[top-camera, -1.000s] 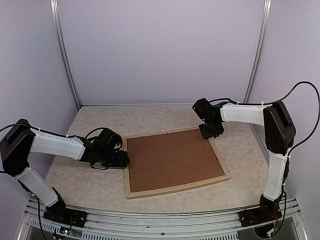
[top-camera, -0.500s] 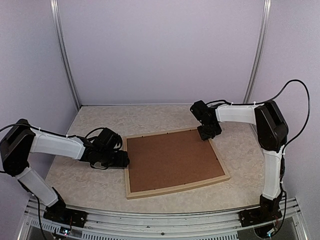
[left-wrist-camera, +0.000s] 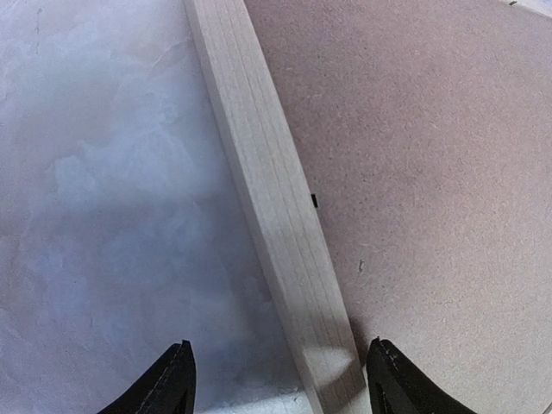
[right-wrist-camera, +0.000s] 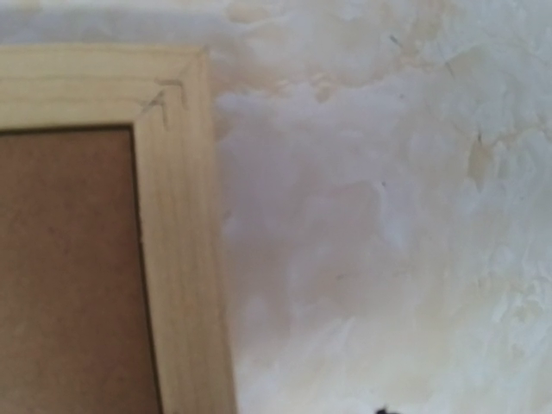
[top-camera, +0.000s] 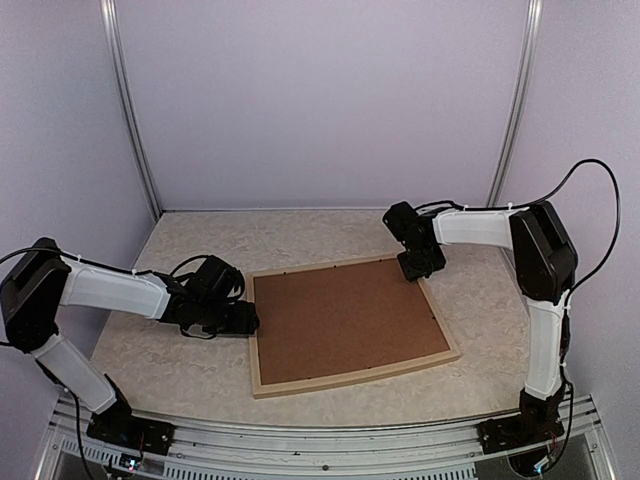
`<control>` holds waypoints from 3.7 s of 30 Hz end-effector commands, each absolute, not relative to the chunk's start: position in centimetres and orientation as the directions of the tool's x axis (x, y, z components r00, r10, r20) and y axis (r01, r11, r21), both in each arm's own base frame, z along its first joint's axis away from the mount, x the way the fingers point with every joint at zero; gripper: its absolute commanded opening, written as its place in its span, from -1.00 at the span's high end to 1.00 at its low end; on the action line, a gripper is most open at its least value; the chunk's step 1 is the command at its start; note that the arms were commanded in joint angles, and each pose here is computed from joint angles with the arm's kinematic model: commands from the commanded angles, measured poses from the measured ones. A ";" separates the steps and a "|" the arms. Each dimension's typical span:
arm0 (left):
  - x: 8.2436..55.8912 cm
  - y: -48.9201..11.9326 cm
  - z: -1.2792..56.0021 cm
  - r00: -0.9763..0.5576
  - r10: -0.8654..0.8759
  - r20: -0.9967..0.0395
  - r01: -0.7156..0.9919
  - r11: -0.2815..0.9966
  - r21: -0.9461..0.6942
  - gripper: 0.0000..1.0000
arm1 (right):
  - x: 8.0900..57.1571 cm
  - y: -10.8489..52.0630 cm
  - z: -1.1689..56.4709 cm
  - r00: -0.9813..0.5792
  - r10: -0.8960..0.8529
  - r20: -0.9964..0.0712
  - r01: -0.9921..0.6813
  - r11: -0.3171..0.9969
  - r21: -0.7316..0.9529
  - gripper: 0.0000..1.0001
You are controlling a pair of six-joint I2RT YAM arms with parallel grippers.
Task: Put the photo into the frame
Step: Press the fastener onto the backboard.
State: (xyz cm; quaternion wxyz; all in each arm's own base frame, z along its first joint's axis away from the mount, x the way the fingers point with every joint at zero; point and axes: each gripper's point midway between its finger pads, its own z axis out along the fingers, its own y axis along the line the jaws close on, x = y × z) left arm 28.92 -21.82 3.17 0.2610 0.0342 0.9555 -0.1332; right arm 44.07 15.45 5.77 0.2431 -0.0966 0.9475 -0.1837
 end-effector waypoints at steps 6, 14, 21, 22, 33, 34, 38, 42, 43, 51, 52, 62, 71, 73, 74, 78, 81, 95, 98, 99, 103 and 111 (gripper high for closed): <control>29.3 -21.9 3.8 -0.853 -0.001 -0.522 0.144 0.961 -0.237 -0.36 | 42.8 14.5 4.0 -0.889 -0.267 -0.372 -0.107 0.911 -0.399 0.04; 29.4 -22.1 3.8 -0.854 0.002 -0.521 0.149 0.959 -0.239 -0.36 | 41.7 13.8 4.1 -0.894 -0.263 -0.364 -0.102 0.908 -0.406 0.04; 29.3 -22.0 3.8 -0.854 0.002 -0.520 0.147 0.960 -0.238 -0.36 | 40.7 13.9 3.2 -0.900 -0.277 -0.337 -0.113 0.894 -0.432 0.04; 29.3 -22.0 3.7 -0.855 0.002 -0.519 0.146 0.960 -0.237 -0.36 | 40.6 13.9 3.1 -0.900 -0.278 -0.334 -0.114 0.892 -0.437 0.05; 29.2 -21.9 3.5 -0.856 0.005 -0.517 0.145 0.962 -0.232 -0.36 | 37.8 15.5 0.9 -0.911 -0.298 -0.285 -0.143 0.877 -0.459 0.04; 29.2 -21.9 3.5 -0.857 0.005 -0.516 0.145 0.962 -0.231 -0.36 | 37.6 15.7 0.5 -0.912 -0.300 -0.280 -0.147 0.876 -0.460 0.04; 29.2 -21.8 3.5 -0.856 0.003 -0.516 0.144 0.962 -0.232 -0.36 | 37.3 16.6 -0.3 -0.912 -0.310 -0.267 -0.163 0.874 -0.458 0.05; 29.2 -21.8 3.7 -0.854 0.002 -0.520 0.143 0.962 -0.231 -0.36 | 37.0 17.7 -1.2 -0.911 -0.321 -0.258 -0.181 0.875 -0.450 0.04; 29.2 -21.8 3.6 -0.855 0.002 -0.519 0.143 0.963 -0.231 -0.36 | 37.0 18.0 -1.4 -0.911 -0.322 -0.257 -0.185 0.877 -0.444 0.05; 29.2 -21.7 3.6 -0.855 0.004 -0.518 0.142 0.963 -0.228 -0.36 | 36.9 19.5 -2.6 -0.904 -0.348 -0.249 -0.221 0.878 -0.425 0.05; 29.2 -21.7 3.6 -0.856 0.003 -0.518 0.141 0.964 -0.227 -0.36 | 37.0 19.7 -2.8 -0.903 -0.351 -0.248 -0.226 0.878 -0.422 0.05; 29.1 -21.6 3.5 -0.857 0.003 -0.515 0.138 0.965 -0.224 -0.37 | 36.3 21.6 -4.5 -0.895 -0.382 -0.229 -0.275 0.879 -0.389 0.05; 29.1 -21.5 3.6 -0.857 0.002 -0.516 0.137 0.965 -0.224 -0.37 | 35.6 23.4 -5.2 -0.873 -0.432 -0.225 -0.317 0.855 -0.411 0.04; 29.1 -21.4 3.7 -0.856 0.002 -0.517 0.135 0.966 -0.221 -0.37 | 35.7 23.8 -4.8 -0.866 -0.443 -0.231 -0.319 0.846 -0.427 0.05; 29.1 -21.4 3.7 -0.855 0.001 -0.518 0.135 0.966 -0.220 -0.37 | 35.7 23.8 -4.6 -0.866 -0.444 -0.232 -0.316 0.843 -0.435 0.04; 29.2 -21.3 3.9 -0.854 0.001 -0.520 0.132 0.967 -0.216 -0.37 | 36.3 23.9 -1.9 -0.855 -0.439 -0.278 -0.287 0.845 -0.452 0.04; 29.3 -21.1 4.0 -0.853 0.003 -0.522 0.127 0.971 -0.203 -0.37 | 37.2 23.9 1.5 -0.839 -0.419 -0.348 -0.254 0.866 -0.431 0.02; 31.8 -17.8 7.2 -0.813 -0.052 -0.580 0.052 0.986 -0.161 -0.50 | 38.6 19.5 7.6 -0.846 -0.206 -0.492 -0.191 0.978 -0.081 -0.04; 32.2 -17.0 7.4 -0.812 -0.059 -0.581 0.032 0.989 -0.145 -0.51 | 38.2 19.2 6.3 -0.862 -0.164 -0.480 -0.208 0.977 0.041 -0.02; 32.3 -16.8 7.4 -0.811 -0.062 -0.582 0.027 0.989 -0.144 -0.51 | 38.1 19.3 6.0 -0.867 -0.153 -0.475 -0.215 0.974 0.079 -0.01; 32.4 -16.4 7.5 -0.810 -0.070 -0.582 0.015 0.990 -0.141 -0.51 | 37.2 19.8 4.8 -0.883 -0.130 -0.450 -0.237 0.953 0.190 0.03; 32.4 -16.3 6.3 -0.824 -0.061 -0.563 0.012 0.992 -0.125 -0.52 | 36.2 19.7 3.7 -0.898 -0.093 -0.431 -0.227 0.935 0.272 0.08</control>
